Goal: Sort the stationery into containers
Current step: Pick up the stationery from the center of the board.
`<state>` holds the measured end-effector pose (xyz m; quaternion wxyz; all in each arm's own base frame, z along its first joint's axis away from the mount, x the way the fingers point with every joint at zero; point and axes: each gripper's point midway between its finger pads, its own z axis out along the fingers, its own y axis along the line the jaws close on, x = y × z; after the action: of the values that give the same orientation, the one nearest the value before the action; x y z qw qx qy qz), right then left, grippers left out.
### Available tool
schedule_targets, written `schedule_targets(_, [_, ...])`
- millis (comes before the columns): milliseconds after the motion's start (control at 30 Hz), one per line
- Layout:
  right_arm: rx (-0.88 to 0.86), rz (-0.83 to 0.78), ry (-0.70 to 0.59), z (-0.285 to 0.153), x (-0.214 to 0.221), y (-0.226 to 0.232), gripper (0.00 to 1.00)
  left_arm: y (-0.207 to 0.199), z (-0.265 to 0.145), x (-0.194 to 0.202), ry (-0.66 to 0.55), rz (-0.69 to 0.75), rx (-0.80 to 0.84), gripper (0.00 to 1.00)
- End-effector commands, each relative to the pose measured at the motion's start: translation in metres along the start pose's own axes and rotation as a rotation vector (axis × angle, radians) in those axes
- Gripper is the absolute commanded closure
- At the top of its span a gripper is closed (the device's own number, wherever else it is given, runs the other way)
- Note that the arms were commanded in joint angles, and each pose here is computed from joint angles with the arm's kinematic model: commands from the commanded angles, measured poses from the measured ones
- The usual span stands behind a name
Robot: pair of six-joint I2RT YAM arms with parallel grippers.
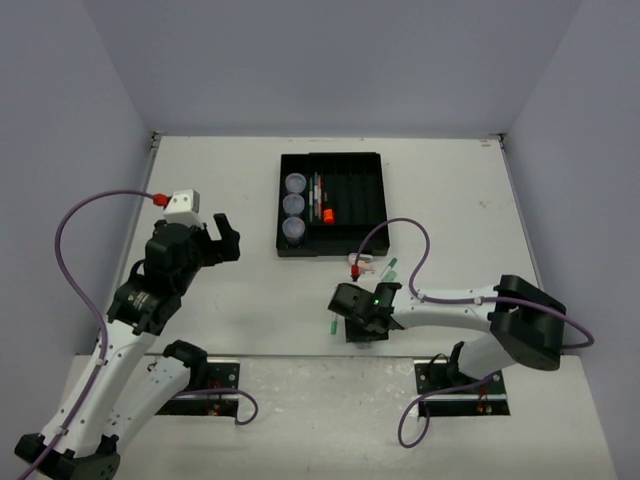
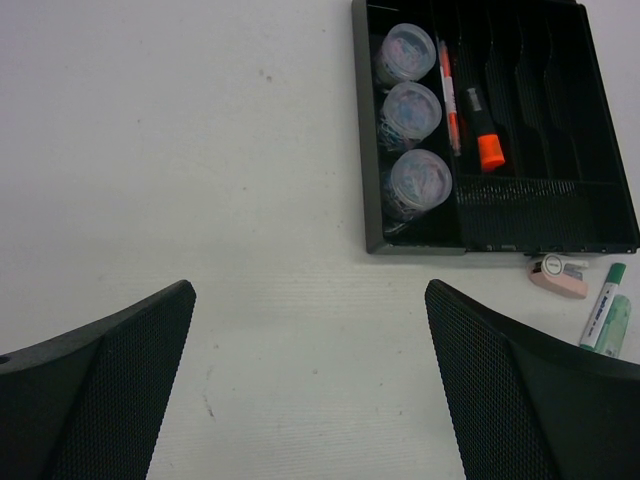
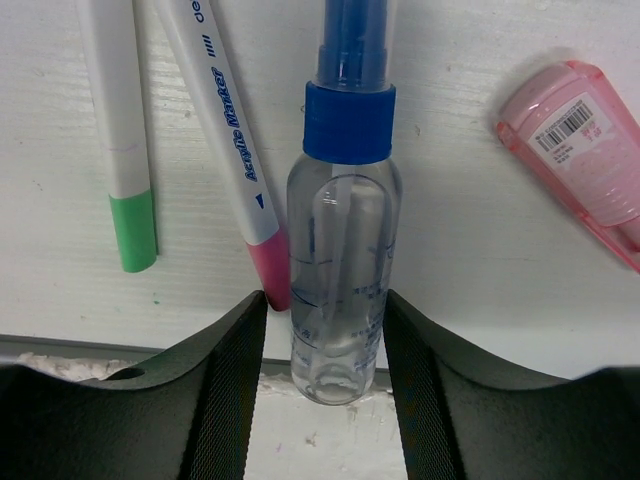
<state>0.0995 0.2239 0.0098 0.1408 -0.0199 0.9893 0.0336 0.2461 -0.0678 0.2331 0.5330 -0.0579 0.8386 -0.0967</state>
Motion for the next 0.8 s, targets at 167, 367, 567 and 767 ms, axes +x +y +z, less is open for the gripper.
schedule_targets(167, [0.040,-0.014,-0.104,-0.015,-0.026,-0.002,0.47,-0.002,0.005,-0.004,-0.016,0.018,0.010,0.00])
schedule_targets(367, [0.050,-0.015,-0.114,-0.016,-0.032,-0.010,0.48,-0.002,0.005,-0.004,-0.012,0.019,0.010,0.00])
schedule_targets(567, [0.060,-0.011,-0.130,-0.016,-0.038,-0.015,0.49,-0.001,0.006,-0.003,-0.011,0.019,0.008,0.00])
schedule_targets(767, [0.064,0.000,-0.143,-0.018,-0.044,-0.022,0.50,-0.001,0.006,-0.003,-0.011,0.019,0.008,0.00])
